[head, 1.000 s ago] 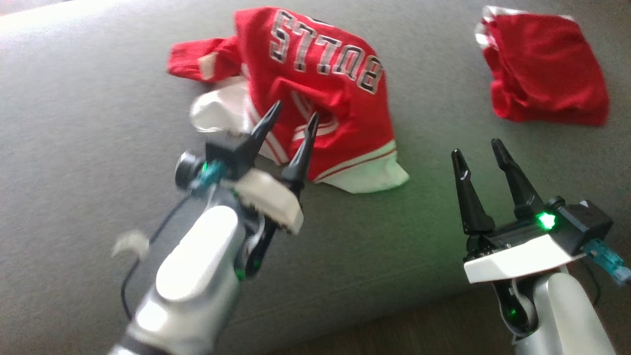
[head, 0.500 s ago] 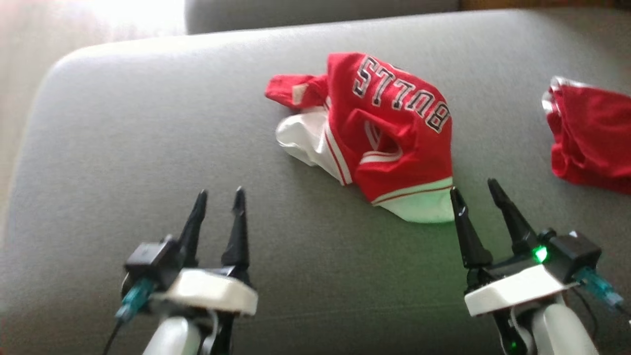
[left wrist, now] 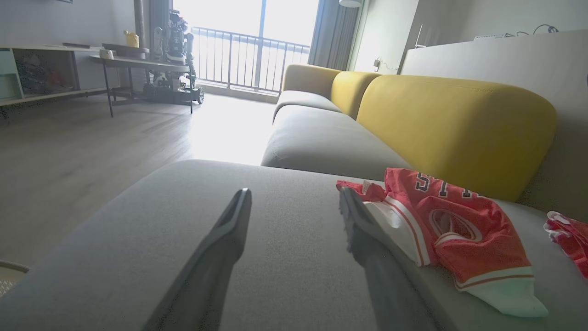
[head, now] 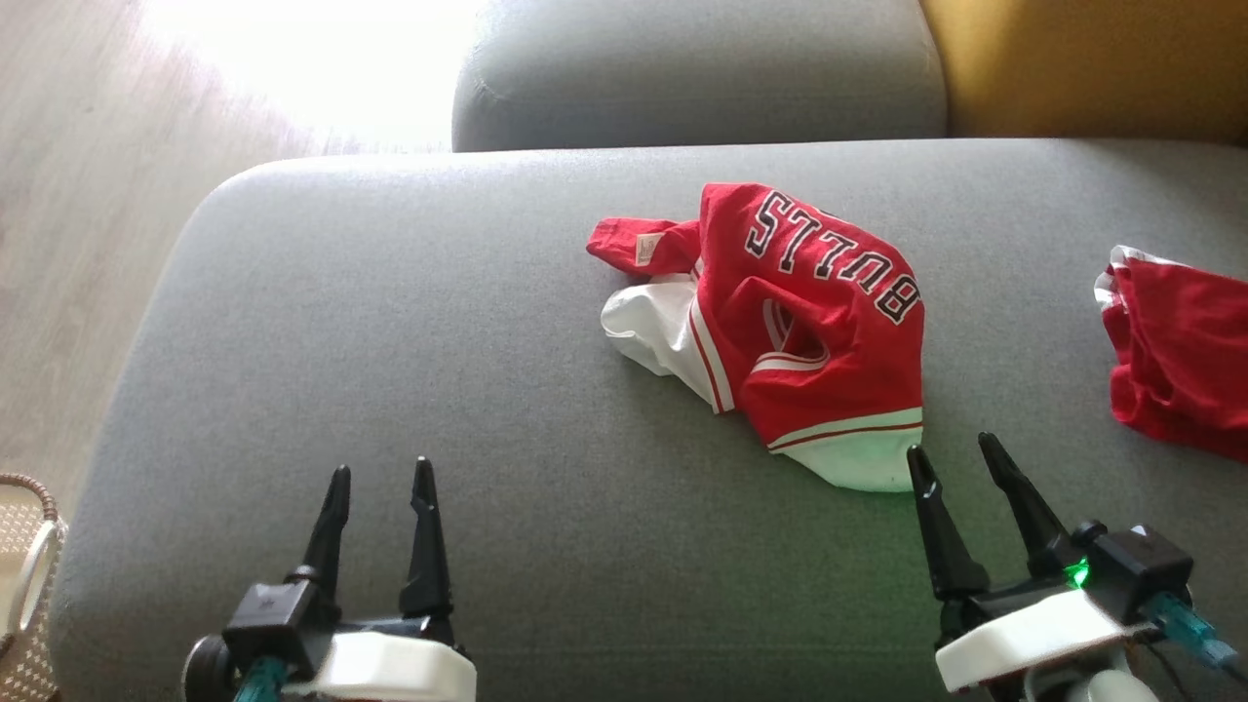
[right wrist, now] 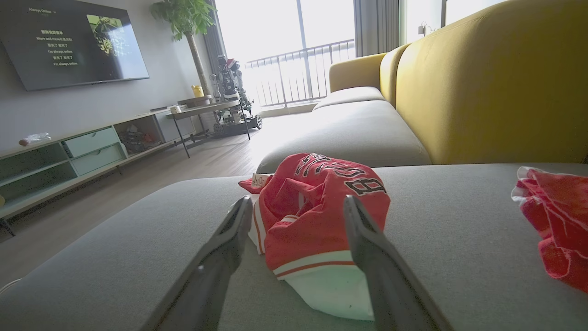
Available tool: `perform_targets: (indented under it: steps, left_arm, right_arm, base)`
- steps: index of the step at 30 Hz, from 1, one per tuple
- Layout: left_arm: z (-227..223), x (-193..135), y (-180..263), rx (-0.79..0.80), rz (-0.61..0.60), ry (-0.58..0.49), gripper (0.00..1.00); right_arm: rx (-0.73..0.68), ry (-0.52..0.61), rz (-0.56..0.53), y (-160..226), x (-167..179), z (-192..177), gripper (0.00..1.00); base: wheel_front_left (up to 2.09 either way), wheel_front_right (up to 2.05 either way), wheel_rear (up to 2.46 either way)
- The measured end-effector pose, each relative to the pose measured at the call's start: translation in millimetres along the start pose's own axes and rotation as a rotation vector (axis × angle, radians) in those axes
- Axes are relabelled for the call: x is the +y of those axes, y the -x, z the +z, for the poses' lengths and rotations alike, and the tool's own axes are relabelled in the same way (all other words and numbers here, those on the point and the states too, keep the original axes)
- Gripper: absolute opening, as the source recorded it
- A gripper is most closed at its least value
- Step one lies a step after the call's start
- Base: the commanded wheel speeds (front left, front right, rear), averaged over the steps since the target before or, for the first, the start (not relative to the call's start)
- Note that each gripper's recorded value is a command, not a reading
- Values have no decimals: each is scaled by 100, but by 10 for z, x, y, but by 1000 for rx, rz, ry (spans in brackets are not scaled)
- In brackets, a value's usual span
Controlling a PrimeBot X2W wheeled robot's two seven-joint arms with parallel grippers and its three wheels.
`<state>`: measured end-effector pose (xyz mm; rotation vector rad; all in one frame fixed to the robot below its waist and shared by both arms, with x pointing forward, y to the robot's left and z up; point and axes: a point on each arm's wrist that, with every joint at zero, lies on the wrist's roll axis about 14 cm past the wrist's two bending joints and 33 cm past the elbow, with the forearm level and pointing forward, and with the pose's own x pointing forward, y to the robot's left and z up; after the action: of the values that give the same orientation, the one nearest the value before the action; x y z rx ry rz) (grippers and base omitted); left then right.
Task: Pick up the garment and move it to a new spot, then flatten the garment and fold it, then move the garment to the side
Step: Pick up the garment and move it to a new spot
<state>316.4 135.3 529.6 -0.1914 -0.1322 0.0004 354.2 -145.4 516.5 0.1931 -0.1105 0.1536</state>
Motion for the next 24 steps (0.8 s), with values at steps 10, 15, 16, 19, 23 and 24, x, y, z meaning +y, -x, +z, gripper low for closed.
perform_targets:
  steps: [10,15,16,19,23,24]
  left_arm:
    - [127,55,94,-45,-5,-96,100]
    - [85,64,134,-30,-7,-100,100]
    - [85,68,133,-30,-6,-100,100]
    - [79,67,132,-28,-7,-100,100]
    - [60,66,133,-22,-7,-101,100]
    - [55,64,133,-20,-8,-101,100]
  right_arm:
    - [3,-9,-3,42,0,-10,100]
    - [19,-10,-5,80,-3,-56,100]
    - [19,-10,-5,80,-1,-58,100]
    - [20,-11,-5,80,-3,-61,100]
    - [21,-11,-6,80,-5,-65,100]
    - [22,-11,-6,80,-6,-67,100]
  base:
    - [0,0,0]
    - [0,0,0]
    - [0,0,0]
    - [0,0,0]
    - [0,0,0]
    - [0,0,0]
